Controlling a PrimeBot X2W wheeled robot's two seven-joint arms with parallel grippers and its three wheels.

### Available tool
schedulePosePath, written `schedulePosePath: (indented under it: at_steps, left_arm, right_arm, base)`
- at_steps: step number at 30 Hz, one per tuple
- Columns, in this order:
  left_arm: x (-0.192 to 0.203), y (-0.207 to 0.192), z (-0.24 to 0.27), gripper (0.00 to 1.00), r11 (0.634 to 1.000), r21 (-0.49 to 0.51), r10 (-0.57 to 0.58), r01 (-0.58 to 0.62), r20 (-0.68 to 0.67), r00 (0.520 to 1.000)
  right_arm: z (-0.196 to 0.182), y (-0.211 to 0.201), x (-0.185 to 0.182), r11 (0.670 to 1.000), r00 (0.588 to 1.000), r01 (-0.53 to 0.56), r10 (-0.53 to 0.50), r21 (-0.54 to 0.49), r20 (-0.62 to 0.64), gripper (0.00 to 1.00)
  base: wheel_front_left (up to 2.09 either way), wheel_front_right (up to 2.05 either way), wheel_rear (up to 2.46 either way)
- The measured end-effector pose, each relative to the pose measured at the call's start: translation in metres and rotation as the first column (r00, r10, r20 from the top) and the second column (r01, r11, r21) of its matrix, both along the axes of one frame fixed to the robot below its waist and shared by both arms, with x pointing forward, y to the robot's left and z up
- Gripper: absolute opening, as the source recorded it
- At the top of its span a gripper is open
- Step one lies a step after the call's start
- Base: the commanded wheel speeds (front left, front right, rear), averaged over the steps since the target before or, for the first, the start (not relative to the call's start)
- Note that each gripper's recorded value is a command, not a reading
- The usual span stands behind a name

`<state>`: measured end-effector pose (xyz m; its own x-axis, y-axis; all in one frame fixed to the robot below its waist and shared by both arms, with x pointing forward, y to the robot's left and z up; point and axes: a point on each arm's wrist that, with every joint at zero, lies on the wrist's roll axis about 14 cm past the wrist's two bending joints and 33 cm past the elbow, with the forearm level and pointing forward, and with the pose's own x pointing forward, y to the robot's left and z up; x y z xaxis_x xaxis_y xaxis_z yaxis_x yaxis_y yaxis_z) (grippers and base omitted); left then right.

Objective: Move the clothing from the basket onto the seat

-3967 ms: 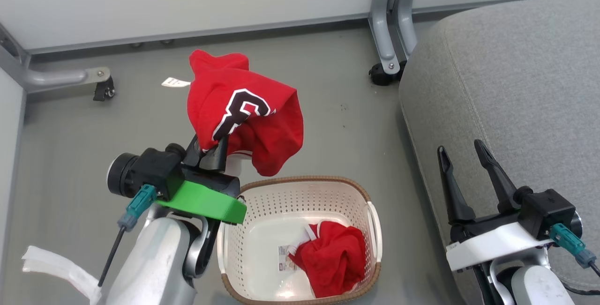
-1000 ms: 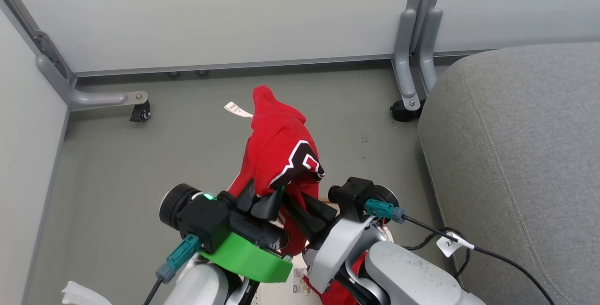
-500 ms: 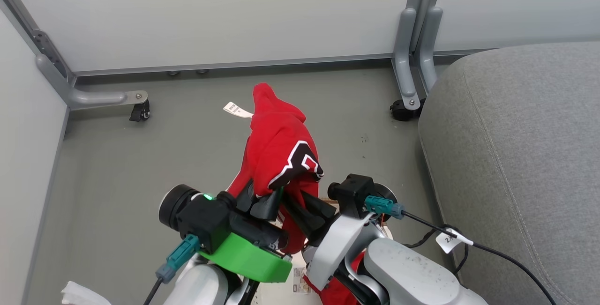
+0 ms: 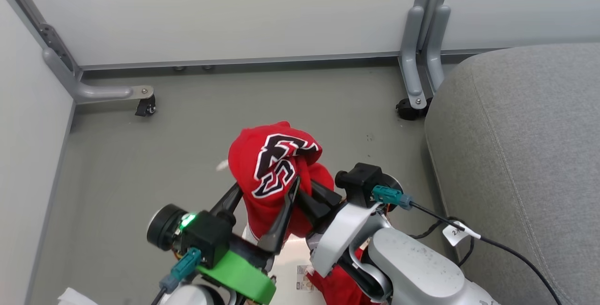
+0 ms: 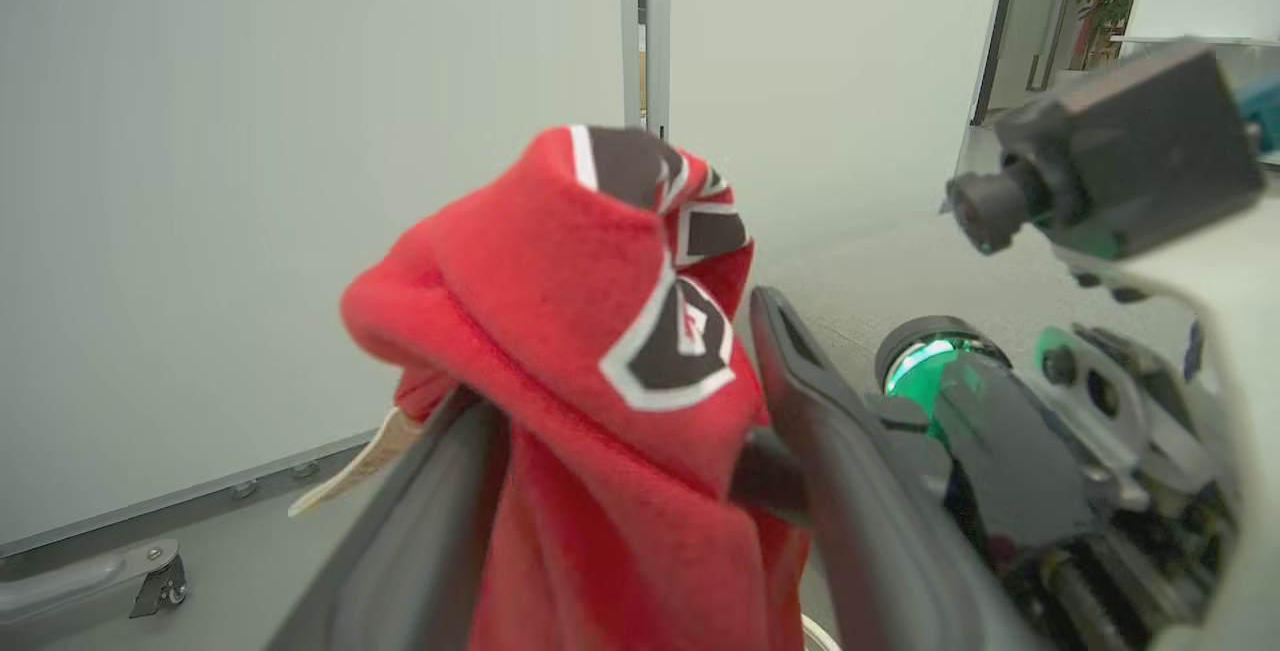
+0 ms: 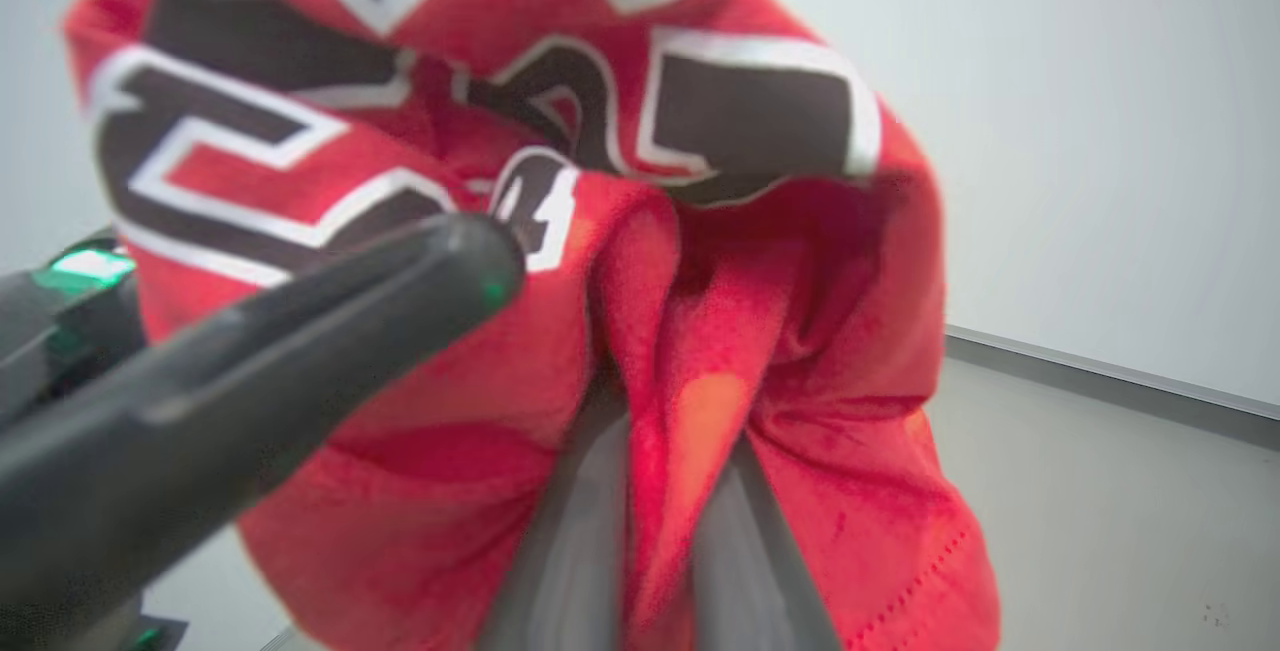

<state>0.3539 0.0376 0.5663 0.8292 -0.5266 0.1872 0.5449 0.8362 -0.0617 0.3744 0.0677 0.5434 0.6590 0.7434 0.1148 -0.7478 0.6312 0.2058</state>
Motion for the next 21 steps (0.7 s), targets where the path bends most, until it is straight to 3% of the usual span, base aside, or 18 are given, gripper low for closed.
schedulePosePath:
  at_steps: [9, 21]
  left_arm:
    - [-0.023, 0.023, -0.044, 1.00, 0.996, 0.077, 0.042, -0.032, -0.129, 0.991]
    - [-0.033, 0.033, -0.052, 1.00, 0.994, 0.101, 0.061, -0.047, -0.148, 0.987]
  right_arm:
    - [0.003, -0.005, 0.008, 0.999, 0.999, 0.032, -0.032, 0.009, 0.004, 0.00]
    - [-0.001, -0.017, 0.016, 0.997, 0.997, 0.081, -0.081, 0.008, -0.006, 0.00]
  base:
    - [0.00, 0.00, 0.00]
    - [0.00, 0.00, 0.00]
